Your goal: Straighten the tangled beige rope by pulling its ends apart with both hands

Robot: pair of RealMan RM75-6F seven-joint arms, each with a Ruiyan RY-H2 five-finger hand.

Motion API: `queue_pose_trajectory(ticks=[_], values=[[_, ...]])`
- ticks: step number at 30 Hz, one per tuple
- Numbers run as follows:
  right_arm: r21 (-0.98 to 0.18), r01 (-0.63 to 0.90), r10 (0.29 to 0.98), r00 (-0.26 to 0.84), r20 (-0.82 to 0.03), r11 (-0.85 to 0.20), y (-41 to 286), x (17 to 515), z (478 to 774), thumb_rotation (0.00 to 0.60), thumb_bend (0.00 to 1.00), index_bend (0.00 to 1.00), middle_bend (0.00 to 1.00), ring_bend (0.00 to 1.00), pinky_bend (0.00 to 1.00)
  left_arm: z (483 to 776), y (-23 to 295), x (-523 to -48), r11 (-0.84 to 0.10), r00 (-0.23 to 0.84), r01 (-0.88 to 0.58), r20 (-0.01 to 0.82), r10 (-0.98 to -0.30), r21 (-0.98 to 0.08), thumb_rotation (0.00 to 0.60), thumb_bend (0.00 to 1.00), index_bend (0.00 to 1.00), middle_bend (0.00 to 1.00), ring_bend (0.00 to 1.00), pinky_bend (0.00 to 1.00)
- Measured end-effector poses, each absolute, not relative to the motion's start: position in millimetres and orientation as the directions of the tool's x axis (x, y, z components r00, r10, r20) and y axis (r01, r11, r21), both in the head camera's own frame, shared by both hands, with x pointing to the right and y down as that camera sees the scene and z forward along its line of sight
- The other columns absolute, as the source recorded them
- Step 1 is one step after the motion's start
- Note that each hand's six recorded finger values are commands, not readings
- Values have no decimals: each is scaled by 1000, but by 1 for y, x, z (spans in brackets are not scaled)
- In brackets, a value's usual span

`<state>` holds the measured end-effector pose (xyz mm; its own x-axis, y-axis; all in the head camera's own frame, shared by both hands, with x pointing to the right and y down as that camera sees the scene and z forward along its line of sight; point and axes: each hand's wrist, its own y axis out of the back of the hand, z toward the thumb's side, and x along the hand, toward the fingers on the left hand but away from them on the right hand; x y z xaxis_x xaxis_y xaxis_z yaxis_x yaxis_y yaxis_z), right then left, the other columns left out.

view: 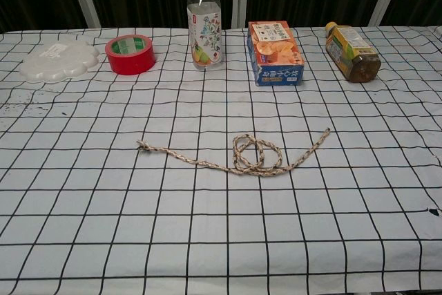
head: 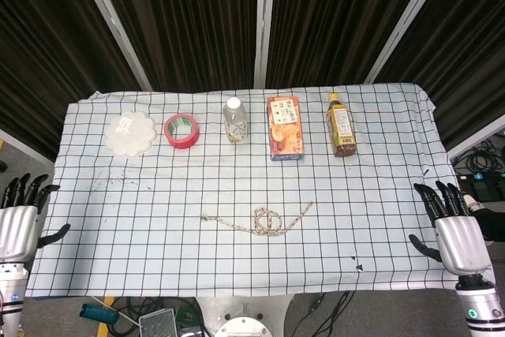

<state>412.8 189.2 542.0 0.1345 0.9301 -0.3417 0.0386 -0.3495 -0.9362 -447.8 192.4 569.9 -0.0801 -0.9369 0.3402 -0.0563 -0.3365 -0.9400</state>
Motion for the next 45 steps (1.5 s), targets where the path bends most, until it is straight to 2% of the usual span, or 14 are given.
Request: queue_pose_trajectory(ticks=[6,9,13,16,23,29,45], values=[[-931,44,920,174,-351,-364,180,403,548,600,113,110,166,0,10,570,195,-451,-344,-97,-54,348,-933,-937,591,103,262,118,0,0],[-920,37,900,227,-372,-389,173,390,556,600,114,205,181,0,10,570,196,-450,-341,-98,-59,346,-933,-938,590,103,262,118,0,0],[-898,3,849,327,-414,-440,161,361,576,600,147,386,194,0,10,569,196,-449,-343,-94,-55,347,-933,-938,591,103,262,118,0,0],[-878,-38,793,412,-449,-477,151,330,601,600,172,454,199,0,10,568,197,-450,-345,-97,-56,349,-932,-937,591,102,262,118,0,0],[-850,-134,683,539,-494,-510,144,261,664,600,216,468,199,0,11,575,199,-453,-373,-108,-61,378,-920,-926,590,102,262,118,0,0],[-844,-196,646,566,-513,-498,148,234,699,600,296,469,198,0,11,580,195,-455,-386,-103,-66,391,-915,-920,589,103,262,118,0,0],[-825,-267,604,575,-552,-499,161,220,729,600,321,472,197,0,0,589,192,-457,-401,-93,-84,408,-908,-912,592,103,262,118,0,0]])
